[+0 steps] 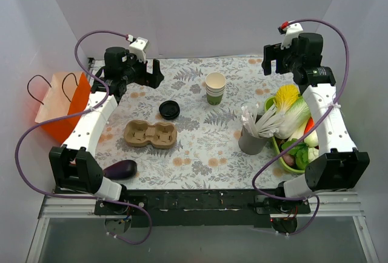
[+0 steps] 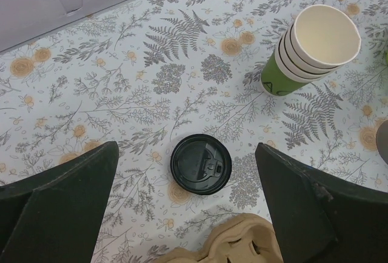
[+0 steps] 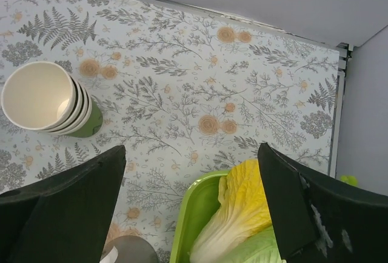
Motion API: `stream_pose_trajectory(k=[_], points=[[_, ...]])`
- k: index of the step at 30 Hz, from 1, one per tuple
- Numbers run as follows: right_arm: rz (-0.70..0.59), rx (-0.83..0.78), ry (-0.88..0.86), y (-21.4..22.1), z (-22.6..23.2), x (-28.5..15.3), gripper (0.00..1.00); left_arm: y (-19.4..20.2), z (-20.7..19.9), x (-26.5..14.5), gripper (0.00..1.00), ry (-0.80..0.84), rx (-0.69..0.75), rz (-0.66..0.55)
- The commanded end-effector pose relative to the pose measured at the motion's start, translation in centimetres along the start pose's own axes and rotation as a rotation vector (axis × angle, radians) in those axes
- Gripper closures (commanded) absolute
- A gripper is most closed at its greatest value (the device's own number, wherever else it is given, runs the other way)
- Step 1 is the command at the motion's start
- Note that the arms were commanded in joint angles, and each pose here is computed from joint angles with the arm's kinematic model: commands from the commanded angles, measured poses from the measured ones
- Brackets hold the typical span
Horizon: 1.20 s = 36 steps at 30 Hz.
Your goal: Pack the takeout coffee
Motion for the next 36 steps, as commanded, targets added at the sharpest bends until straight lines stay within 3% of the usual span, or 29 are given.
stream_pose_trajectory(k=[1, 5, 9, 13, 17, 19, 26, 36], points=[[-0.05, -0.016, -0.077, -1.7, 0.6, -0.1, 0.02, -2.3, -1.0, -2.3, 0.02, 0.032, 0.037, -0.073], [-0.132, -0.235, -0.426, -2.9, 3.4, 0.0, 0.06, -2.2, -1.6, -2.7, 0.02, 0.056, -0.007, -0.067], [-0.093, -0.335, -0.511, -3.5, 7.2, 2.6, 0.11, -1.8, -2.6, -3.2, 0.02, 0.125, -0.048, -0.05], [-0.028, -0.497, -0.597, -2.8, 10.3, 5.5, 0.33, -0.6, -2.9, -3.8, 0.02, 0.129, -0.044, -0.007], [0.124, -0.631, -0.758, -0.3, 13.7, 9.5, 0.47, 0.2, -3.0, -4.2, 0.02, 0.123, -0.083, 0.03], [0.135, -0.636, -0.767, -0.5, 14.0, 10.3, 0.5, 0.6, -3.3, -4.3, 0.02, 0.129, -0.099, 0.029], [0.176, -0.728, -0.89, 2.5, 16.2, 11.1, 0.49, 1.5, -3.2, -4.8, 0.02, 0.102, -0.085, 0.033], [0.172, -0.696, -0.948, 2.9, 17.0, 10.3, 0.51, 2.0, -3.2, -4.5, 0.02, 0.108, -0.1, 0.048]])
Point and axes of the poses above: each gripper's point midway between its finger pads, its own x axis out along the fingers, its own z axis along the line the jaws close on, y = z × x, the point moved 7 cm from there along -x, back along the fingers, and after that the axes turned 1 degree about -x, right-handed, at the moved point
